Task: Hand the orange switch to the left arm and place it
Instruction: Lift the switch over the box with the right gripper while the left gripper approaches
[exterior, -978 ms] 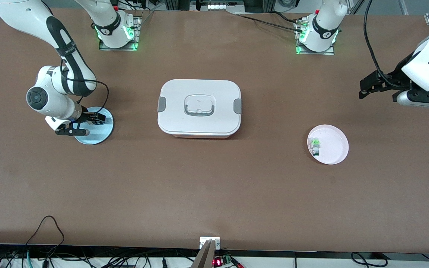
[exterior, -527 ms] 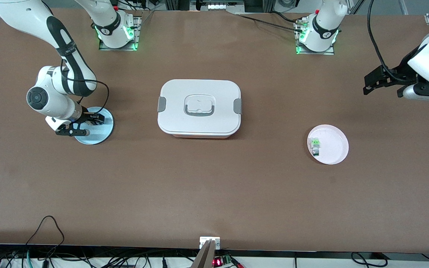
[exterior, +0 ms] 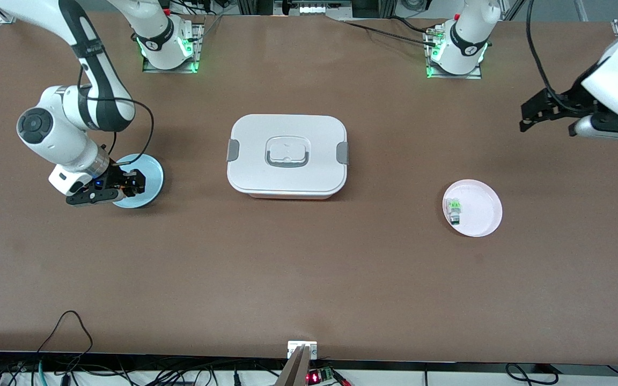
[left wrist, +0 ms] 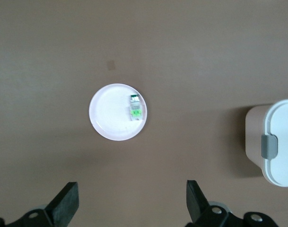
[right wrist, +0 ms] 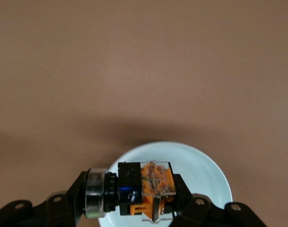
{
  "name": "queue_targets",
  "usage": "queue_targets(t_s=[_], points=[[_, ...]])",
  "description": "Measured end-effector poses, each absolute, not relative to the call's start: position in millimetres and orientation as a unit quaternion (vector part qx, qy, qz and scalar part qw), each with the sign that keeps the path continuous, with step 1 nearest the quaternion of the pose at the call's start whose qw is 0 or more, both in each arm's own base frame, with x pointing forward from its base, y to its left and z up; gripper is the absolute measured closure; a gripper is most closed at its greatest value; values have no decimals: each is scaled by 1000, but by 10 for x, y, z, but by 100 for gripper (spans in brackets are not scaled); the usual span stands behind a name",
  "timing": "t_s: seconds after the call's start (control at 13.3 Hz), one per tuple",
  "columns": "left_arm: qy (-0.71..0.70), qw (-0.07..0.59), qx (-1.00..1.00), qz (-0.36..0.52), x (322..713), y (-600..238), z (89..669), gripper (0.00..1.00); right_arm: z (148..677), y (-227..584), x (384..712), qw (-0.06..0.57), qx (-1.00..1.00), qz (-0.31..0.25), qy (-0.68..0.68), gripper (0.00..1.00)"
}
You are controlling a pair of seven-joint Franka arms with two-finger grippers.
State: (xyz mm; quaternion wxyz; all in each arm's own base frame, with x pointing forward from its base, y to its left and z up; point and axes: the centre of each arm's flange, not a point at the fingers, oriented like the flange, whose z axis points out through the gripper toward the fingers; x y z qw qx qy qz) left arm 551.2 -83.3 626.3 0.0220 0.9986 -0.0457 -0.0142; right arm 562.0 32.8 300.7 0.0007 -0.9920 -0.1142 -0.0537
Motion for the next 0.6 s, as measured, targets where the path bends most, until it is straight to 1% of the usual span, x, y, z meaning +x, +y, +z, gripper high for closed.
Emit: queue_targets(t_s=[0.23,0.38,0.6], points=[[-68,21,997,-26,5467,-1078,6149,0,3525,893,5634,9,-977,-102,-189,26],[-69,38,996,-32,5455,-1120,6122,0,3895,1427,5571,36,-965,-136,-219,26],[-64,141,986,-55,5425,-1297,6072,0,4536,2372,5435,77,-939,-192,-275,26]])
